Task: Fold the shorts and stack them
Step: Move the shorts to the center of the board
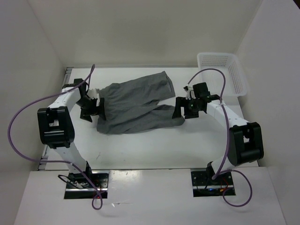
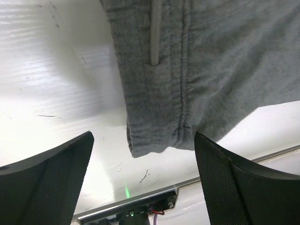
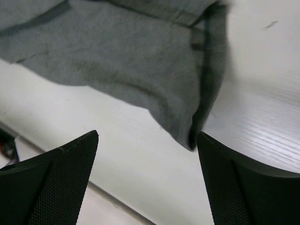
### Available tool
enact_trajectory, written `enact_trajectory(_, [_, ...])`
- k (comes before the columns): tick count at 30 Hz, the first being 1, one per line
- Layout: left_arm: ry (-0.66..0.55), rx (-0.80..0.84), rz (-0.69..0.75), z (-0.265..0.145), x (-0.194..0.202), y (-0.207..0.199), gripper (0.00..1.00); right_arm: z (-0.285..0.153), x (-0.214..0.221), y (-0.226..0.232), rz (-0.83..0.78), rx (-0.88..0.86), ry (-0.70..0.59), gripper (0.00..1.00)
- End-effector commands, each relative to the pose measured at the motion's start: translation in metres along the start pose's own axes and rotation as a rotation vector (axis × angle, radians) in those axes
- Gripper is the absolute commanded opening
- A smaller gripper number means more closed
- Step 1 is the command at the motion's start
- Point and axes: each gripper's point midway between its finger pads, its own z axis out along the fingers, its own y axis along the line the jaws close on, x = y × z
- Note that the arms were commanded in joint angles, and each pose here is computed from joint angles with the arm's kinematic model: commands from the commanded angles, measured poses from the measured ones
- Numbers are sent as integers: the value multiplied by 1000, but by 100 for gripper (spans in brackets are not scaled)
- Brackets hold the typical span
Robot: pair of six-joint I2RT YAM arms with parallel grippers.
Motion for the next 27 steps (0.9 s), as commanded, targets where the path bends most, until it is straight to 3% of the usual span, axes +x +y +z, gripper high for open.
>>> enact_trajectory(1, [-18, 41, 10, -9, 5, -11, 94, -15, -38, -16, 10, 147, -137, 90])
enact_trajectory(4, [0, 21, 5, -18, 17, -11, 94, -29, -67, -45, 6, 337, -246, 84])
enact_trajectory(6, [-7, 33, 7, -27, 23, -16, 96, -33, -77, -50, -16, 372, -272, 81])
enact_trajectory(9, [79, 83, -11, -18, 44, -26, 96, -13, -78, -39, -50, 271, -249, 76])
enact_trajectory(11, [126, 34, -11, -4, 55, -16, 96, 0, -79, -40, -56, 242, -253, 67])
enact_trajectory(16, [120, 41, -9, 3, 56, -16, 96, 36, -77, -42, -97, 163, -184, 64])
enact_trajectory(19, [140, 52, -17, 10, 59, -15, 85, 51, -75, -45, -87, 145, -147, 66])
enact_trajectory(20, [148, 52, -20, 12, 60, -15, 74, 53, -82, -38, -99, 127, -154, 66])
enact_trajectory(21, [161, 53, -24, 12, 60, -15, 70, 55, -82, -34, -124, 95, -146, 66])
enact_trajectory(24, [178, 80, -33, 13, 63, -19, 62, 60, -77, -17, -140, 30, -118, 66])
enact_trajectory(26, [176, 91, -34, 13, 60, -20, 53, 63, -67, -11, -140, 2, -90, 59])
enact_trajectory(27, [187, 91, -38, 16, 61, -20, 49, 63, -67, -8, -141, -13, -87, 50])
